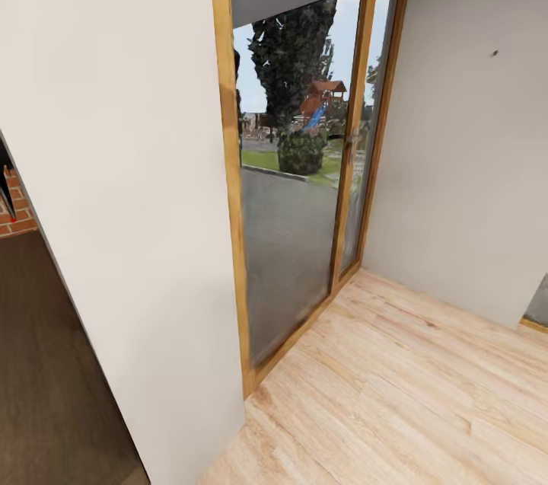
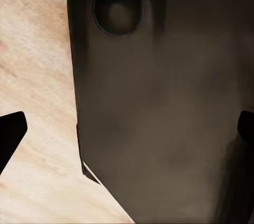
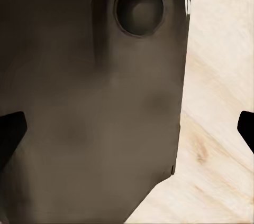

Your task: In the kitchen, take the Vidalia onion out of the sink, dice it on the chopping board with the paring knife, put the diced onion into the bowl on the countertop, then place both the paring knife and the chopping board into the sink.

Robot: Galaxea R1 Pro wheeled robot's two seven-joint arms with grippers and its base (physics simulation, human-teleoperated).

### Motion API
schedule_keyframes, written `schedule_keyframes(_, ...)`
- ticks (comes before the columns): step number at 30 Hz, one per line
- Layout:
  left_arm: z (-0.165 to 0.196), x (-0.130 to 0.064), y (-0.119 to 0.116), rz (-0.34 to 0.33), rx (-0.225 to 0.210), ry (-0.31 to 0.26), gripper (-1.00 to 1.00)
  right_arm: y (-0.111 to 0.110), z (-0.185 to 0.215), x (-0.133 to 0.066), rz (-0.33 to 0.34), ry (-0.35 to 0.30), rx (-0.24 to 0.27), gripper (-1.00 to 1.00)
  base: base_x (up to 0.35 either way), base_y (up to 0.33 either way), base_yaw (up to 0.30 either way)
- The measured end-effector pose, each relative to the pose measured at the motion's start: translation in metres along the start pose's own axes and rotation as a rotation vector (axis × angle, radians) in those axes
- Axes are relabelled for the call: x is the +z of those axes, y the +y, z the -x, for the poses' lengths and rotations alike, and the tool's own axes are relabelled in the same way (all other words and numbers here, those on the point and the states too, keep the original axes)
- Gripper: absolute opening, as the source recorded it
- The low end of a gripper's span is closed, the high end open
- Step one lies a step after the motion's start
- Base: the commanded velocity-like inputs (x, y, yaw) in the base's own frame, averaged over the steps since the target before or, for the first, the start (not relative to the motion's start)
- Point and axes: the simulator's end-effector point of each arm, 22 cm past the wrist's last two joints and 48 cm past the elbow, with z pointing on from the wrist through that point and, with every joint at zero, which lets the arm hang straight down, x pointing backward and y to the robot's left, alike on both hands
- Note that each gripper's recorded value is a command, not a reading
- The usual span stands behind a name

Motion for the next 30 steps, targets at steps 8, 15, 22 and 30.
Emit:
schedule_keyframes(8,-0.006,0.0,-0.008,-0.011,-0.007,0.011,1.0,0.014,0.006,0.0,0.017,-0.004,-0.008,1.0,0.0,0.0,0.0)
schedule_keyframes(15,-0.005,0.0,-0.006,-0.009,-0.007,0.009,1.0,0.026,0.014,-0.001,0.032,-0.022,-0.008,1.0,0.0,0.0,0.0)
schedule_keyframes(22,-0.005,0.0,-0.007,-0.01,-0.008,0.009,1.0,0.026,0.025,-0.001,0.032,-0.057,-0.006,1.0,0.0,0.0,0.0)
schedule_keyframes(30,-0.005,0.0,-0.006,-0.009,-0.007,0.009,1.0,0.026,0.035,-0.002,0.032,-0.102,-0.006,1.0,0.0,0.0,0.0)
